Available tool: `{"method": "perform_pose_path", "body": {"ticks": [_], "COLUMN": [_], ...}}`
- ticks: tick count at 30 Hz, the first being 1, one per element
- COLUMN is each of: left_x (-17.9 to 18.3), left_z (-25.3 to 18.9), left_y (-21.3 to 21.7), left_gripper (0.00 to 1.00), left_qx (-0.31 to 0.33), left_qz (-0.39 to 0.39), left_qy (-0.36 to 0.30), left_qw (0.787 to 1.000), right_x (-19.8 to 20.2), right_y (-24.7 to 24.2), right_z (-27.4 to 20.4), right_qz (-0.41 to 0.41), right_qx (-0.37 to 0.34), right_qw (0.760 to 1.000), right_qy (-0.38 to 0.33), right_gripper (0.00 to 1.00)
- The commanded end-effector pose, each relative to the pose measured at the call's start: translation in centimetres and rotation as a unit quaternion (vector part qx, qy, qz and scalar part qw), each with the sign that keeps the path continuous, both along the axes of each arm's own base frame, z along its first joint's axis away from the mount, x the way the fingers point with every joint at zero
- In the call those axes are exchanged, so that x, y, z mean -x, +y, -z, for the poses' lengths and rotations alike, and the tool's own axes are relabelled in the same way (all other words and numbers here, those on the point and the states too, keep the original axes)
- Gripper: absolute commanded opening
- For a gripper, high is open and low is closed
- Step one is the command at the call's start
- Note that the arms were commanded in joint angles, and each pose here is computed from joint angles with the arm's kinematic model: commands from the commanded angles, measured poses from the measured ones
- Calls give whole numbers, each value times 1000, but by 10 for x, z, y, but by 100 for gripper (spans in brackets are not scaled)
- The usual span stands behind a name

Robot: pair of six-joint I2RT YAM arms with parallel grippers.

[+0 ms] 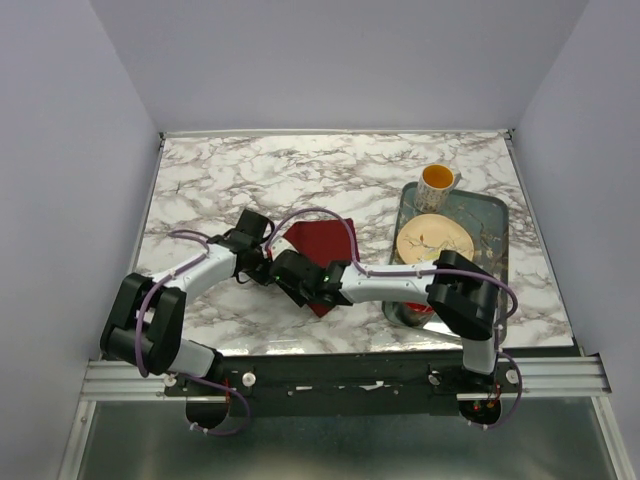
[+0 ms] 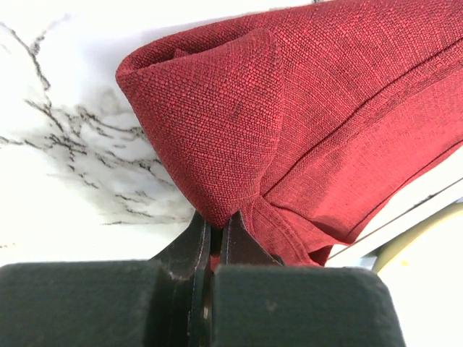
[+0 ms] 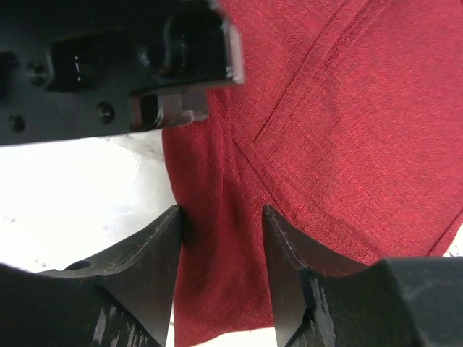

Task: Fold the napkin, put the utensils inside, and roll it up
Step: Roll the napkin with the utensil

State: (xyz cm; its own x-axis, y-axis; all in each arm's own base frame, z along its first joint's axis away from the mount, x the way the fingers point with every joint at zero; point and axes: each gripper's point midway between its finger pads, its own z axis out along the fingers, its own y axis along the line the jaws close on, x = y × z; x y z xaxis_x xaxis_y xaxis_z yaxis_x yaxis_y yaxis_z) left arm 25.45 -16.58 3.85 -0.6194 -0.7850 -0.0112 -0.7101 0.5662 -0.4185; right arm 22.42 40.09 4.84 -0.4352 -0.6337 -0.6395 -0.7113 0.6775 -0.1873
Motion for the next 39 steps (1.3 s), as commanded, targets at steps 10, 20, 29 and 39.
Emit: {"method": "perform_pose_path", "body": {"ticks": [10,20,29,39], "left_x": [18,21,-4,-10], "left_z": [10,16,-5,-33], "left_y": [-4,-1,6,16], "left_gripper": [0,0,47,78], "left_qx": [11,-1,-17,-50], "left_qz": [10,38,86,142], "left_qy": [45,43,-42,-106], "left_qw": [999,998,995,983], "right_x": [6,10,28,48], "right_y": [21,8,4,3], "right_z": [17,29,27,18], "right_qz": [-21,-11,-75,-140], "right_qx": [11,-18,-134,-290], "right_qw": [1000,999,972,879], "right_qy": [-16,44,179,352], "right_gripper": [45,0,1,1]}}
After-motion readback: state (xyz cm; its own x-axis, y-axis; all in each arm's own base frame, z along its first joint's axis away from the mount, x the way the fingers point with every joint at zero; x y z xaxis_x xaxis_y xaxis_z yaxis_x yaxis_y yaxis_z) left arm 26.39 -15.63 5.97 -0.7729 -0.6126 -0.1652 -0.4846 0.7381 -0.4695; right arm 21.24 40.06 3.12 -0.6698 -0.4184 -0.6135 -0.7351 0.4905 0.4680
